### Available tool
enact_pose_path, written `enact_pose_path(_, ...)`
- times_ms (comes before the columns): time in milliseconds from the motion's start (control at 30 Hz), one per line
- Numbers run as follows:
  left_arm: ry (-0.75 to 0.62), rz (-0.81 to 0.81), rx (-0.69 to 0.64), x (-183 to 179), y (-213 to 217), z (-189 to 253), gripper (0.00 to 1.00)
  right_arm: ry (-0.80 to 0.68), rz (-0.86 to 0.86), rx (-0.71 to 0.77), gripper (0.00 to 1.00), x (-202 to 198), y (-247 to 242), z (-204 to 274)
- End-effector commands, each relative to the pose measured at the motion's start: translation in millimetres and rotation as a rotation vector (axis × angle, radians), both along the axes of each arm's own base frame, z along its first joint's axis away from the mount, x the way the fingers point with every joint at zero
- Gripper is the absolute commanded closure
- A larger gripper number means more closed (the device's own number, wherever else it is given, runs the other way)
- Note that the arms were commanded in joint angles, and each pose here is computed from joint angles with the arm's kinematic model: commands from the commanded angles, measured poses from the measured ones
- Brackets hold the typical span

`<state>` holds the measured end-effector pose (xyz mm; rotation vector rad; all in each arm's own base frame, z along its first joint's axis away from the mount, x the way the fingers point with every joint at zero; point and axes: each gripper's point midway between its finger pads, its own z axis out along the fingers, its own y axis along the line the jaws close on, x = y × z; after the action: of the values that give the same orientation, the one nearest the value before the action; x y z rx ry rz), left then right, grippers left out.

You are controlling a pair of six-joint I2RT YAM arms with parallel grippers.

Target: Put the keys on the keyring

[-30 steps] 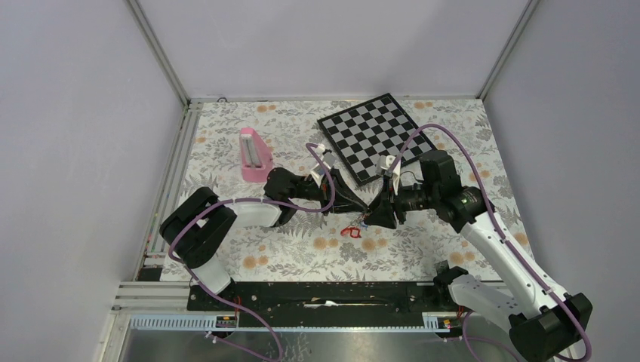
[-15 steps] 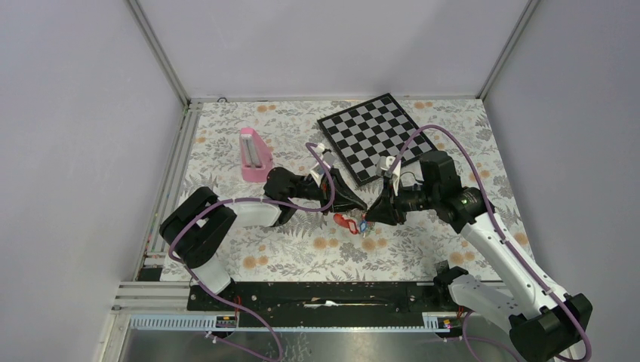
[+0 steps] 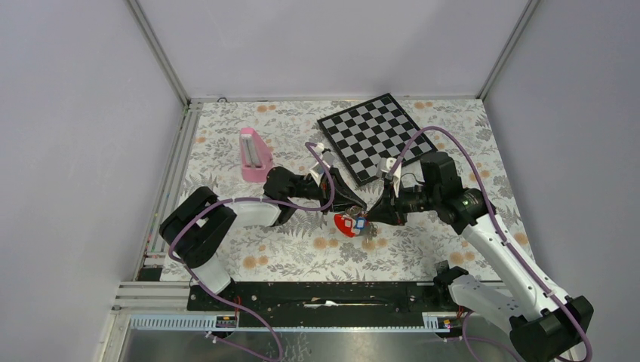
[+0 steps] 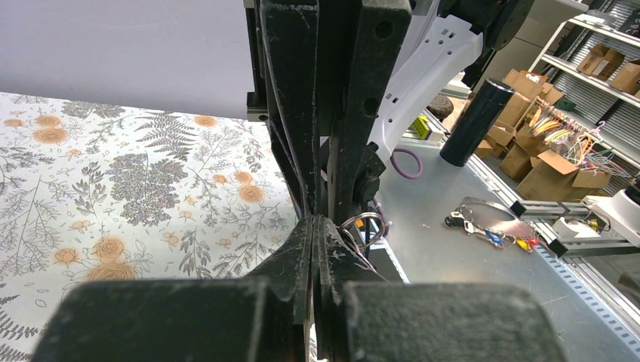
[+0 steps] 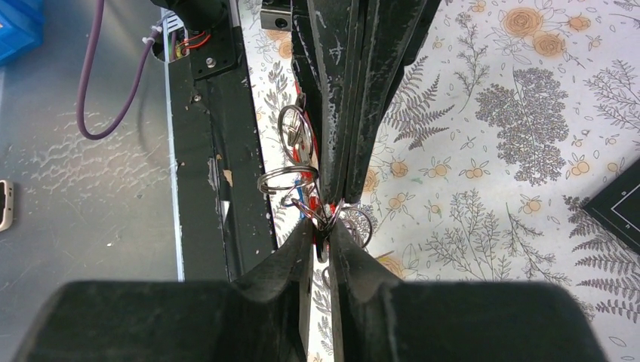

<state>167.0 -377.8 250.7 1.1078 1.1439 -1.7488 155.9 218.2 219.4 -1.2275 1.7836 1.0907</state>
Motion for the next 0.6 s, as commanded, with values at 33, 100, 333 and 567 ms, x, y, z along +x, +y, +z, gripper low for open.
enact_pose_path(33,-0.116,0.039,-0.1,0,9,31,1.0,-0.031,-0.027,-0.022,0.76,1,-7,0)
enact_pose_path(100,-0.118,0.042,-0.098,1,10,29,1.0,-0.038,-0.031,-0.025,0.7,2,-7,3)
enact_pose_path(333,-0.119,0.04,-0.096,1,9,29,1.0,-0.052,-0.026,-0.024,0.66,1,-8,9)
enact_pose_path(567,-0.115,0.044,-0.097,2,9,29,1.0,-0.033,-0.006,-0.004,0.72,0,-4,7)
